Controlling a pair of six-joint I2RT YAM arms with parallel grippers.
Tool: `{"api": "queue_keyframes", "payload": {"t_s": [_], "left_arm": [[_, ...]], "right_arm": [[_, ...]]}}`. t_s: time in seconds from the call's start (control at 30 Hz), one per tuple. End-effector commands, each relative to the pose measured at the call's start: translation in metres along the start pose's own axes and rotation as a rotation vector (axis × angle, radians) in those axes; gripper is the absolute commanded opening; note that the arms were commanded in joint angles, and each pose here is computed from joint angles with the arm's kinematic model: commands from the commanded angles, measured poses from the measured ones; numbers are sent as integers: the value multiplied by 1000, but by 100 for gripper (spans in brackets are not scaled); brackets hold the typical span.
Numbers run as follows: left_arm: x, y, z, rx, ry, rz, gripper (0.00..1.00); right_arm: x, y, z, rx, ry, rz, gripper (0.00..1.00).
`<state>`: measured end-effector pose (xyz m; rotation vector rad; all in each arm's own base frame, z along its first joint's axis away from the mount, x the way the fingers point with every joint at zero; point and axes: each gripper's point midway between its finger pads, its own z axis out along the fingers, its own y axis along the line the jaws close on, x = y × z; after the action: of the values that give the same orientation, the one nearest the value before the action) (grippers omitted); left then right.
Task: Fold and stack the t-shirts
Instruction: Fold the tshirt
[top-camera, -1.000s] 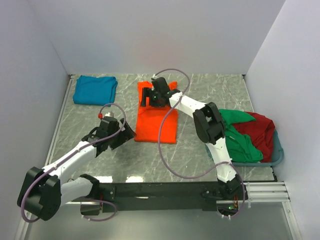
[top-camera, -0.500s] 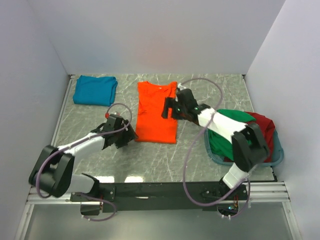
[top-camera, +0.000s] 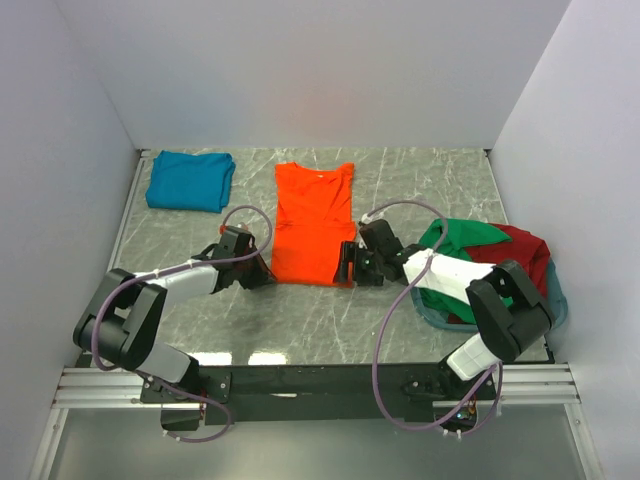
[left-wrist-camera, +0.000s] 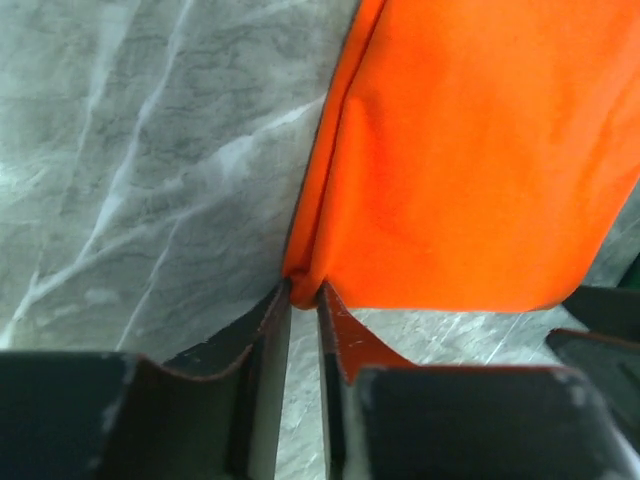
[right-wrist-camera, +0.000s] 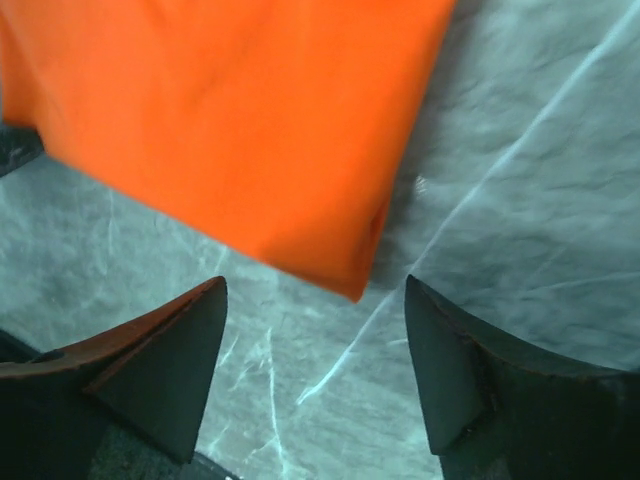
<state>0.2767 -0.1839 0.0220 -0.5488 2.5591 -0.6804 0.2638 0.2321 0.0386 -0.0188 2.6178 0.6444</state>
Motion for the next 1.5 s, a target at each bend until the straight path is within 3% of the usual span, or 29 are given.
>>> {"api": "queue_keyframes", "payload": {"t_s": [0.0,0.13,0.6,0.67,0.8,0.83,1.07,1.23,1.3,1.47], "left_arm": [[-3,-3,5,7,-2,10,22],[1,0,9,-3,18,12,1],[4,10,3,-10,-8,4,1],[4,9,2,-10,-8,2,1],[5,11,1,-25,-2,-3,1],[3,9,-1,-15,-10,-6,1],[20,29,-28,-54,-37,-20,1],[33,39,-66,-51,-89,-66,1],[36,59,-81,-127,-115,-97,1],[36,38,-125,22,-182,-178,1]], "right_arm": [[1,22,-3,-93,-9,0,77],[15,19,0,-66,17,-4,68],[5,-14,16,111,-18,-82,54],[5,-13,19,101,-19,-107,43],[9,-1,20,35,7,-125,10],[11,2,17,21,13,-135,7],[40,22,-8,-47,71,-191,3],[83,43,-39,-135,189,-226,1],[104,58,-54,-214,254,-227,1],[141,101,-93,-387,359,-298,1]]}}
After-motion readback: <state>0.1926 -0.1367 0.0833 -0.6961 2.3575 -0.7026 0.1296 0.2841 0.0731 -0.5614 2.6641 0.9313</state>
